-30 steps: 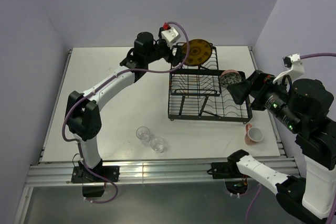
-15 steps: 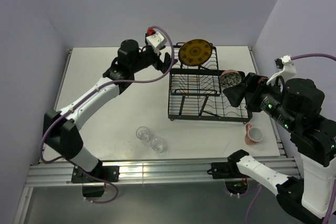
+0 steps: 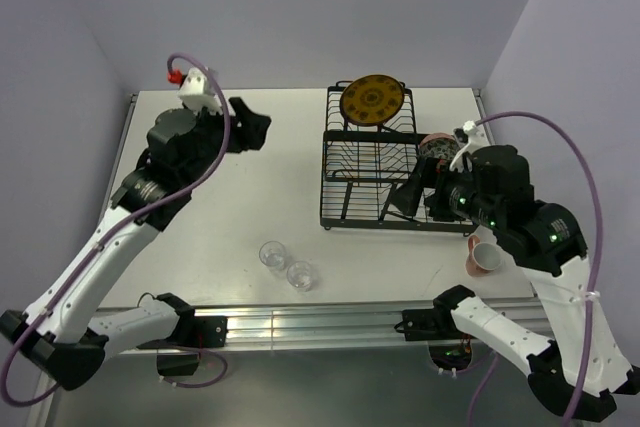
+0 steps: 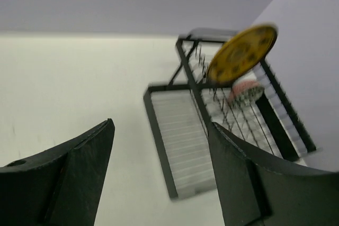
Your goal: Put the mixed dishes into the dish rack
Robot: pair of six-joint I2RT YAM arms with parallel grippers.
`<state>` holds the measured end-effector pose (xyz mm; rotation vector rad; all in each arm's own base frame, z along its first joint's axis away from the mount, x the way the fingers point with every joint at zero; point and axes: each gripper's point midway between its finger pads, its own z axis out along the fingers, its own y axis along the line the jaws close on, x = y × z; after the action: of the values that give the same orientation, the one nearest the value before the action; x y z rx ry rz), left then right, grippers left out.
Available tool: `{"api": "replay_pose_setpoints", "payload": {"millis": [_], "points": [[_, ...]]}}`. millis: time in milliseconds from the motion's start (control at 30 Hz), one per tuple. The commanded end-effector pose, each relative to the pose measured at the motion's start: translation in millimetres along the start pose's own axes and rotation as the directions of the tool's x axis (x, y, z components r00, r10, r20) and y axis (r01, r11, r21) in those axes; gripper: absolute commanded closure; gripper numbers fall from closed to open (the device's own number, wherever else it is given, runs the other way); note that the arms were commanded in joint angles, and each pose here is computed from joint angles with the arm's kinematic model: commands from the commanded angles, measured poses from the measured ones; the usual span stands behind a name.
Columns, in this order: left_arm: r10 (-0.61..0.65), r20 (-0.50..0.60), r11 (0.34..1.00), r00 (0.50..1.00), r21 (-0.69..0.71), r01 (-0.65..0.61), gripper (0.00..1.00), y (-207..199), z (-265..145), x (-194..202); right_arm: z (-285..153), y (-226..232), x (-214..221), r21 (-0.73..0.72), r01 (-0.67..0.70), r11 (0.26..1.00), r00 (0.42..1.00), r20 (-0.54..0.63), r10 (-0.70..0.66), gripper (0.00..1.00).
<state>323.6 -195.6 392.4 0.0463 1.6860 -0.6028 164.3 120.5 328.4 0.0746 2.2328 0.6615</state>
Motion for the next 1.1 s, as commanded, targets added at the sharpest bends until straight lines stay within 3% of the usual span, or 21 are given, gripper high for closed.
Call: {"api": "replay_pose_setpoints", "payload": {"millis": [0, 67, 233, 500, 700, 1067], "points": [[-0.244, -0.256, 0.962, 0.936, -0.188, 0.199, 0.25, 31.1, -31.4, 91.4, -0.9, 23.0, -5.3, -0.155, 0.004, 0.988, 0.998, 0.068, 0.007, 0.00], [-0.292, -0.341, 0.953, 0.894, -0.179, 0.243, 0.26, 26.9, -49.9, 116.7, -1.3, 28.4, -7.5, -0.185, 0.017, 0.983, 0.997, 0.080, -0.003, 0.00], [-0.432, -0.446, 0.893, 0.784, -0.336, 0.301, 0.28, 44.7, -80.9, 176.5, -7.8, 34.1, -13.0, -0.193, 0.069, 0.979, 0.996, 0.074, -0.056, 0.01], [-0.485, -0.547, 0.854, 0.682, -0.467, 0.232, 0.37, 60.4, -103.8, 229.3, -16.7, 27.0, 0.6, -0.201, 0.063, 0.978, 0.995, 0.082, -0.048, 0.01], [-0.490, -0.586, 0.856, 0.646, -0.465, 0.228, 0.43, 58.6, -111.8, 254.8, -19.7, 21.9, 3.4, -0.185, 0.064, 0.981, 0.995, 0.091, -0.047, 0.01], [-0.437, -0.672, 0.880, 0.597, -0.456, 0.132, 0.43, 54.7, -109.9, 294.2, -30.3, 20.1, -2.2, -0.167, 0.083, 0.982, 0.990, 0.123, -0.063, 0.01]]}}
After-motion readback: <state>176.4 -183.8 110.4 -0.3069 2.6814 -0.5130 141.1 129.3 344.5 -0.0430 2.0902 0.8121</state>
